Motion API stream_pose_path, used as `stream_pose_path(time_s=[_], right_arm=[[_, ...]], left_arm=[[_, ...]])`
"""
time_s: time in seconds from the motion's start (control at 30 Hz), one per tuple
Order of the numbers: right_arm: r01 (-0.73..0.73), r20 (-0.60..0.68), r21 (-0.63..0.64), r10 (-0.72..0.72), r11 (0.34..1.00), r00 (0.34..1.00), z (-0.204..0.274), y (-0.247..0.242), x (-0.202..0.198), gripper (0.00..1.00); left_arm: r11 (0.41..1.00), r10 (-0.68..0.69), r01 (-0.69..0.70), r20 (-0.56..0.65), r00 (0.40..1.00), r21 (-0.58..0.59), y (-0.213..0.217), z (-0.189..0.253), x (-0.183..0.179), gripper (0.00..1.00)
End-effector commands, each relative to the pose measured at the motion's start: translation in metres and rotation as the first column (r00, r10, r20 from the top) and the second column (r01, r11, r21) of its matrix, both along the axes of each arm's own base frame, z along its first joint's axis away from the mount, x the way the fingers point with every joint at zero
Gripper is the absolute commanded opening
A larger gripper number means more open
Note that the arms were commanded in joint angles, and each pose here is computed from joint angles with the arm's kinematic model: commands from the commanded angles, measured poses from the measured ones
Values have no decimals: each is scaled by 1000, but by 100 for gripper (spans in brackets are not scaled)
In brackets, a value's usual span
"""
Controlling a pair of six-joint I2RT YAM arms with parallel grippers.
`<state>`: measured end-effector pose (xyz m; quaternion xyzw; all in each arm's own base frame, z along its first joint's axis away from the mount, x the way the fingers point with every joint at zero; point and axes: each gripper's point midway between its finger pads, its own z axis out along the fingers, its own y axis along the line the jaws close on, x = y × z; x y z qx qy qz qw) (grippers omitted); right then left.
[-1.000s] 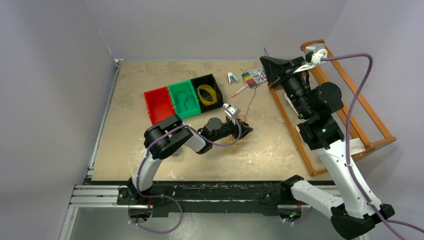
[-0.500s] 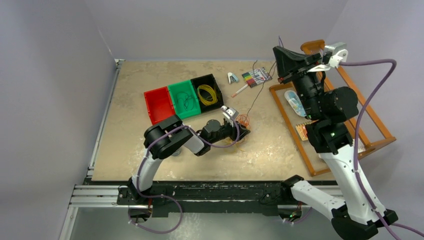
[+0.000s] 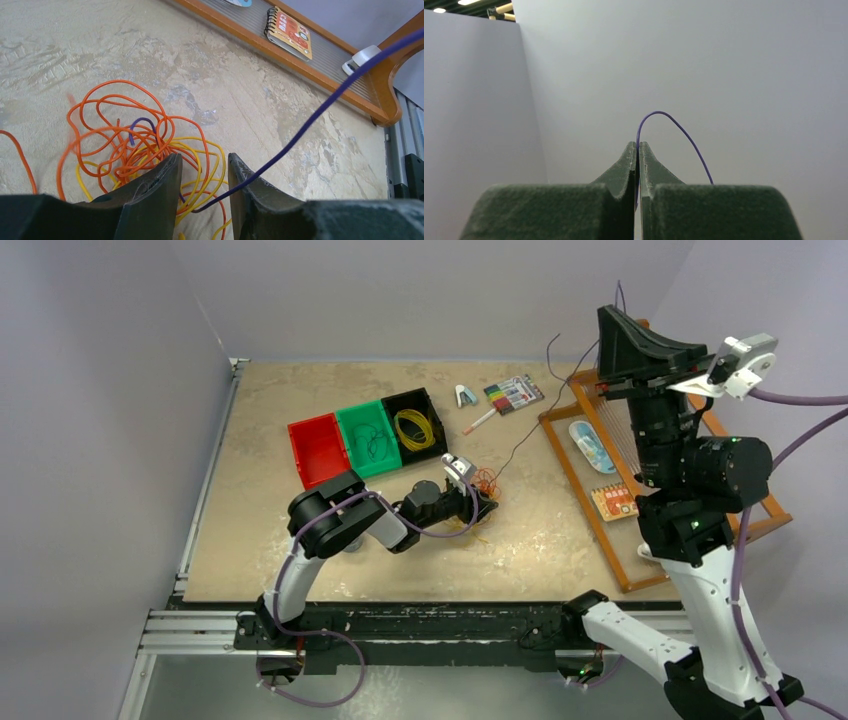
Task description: Untangle the cables
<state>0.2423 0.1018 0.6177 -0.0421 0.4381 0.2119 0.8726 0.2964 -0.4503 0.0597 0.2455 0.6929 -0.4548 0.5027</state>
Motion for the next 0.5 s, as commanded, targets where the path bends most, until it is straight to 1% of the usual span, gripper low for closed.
stream_pose_path(time_s=[0.0,0.47], right_arm=[[55,143,52,-62,997,988,44,-22,-29,0],[118,259,85,-136,989,956,80,-42,-54,0]], left_arm=[[1000,3,-3,34,999,-4,0,7,0,38],[999,10,-10,24,1000,35,4,-5,0,38]])
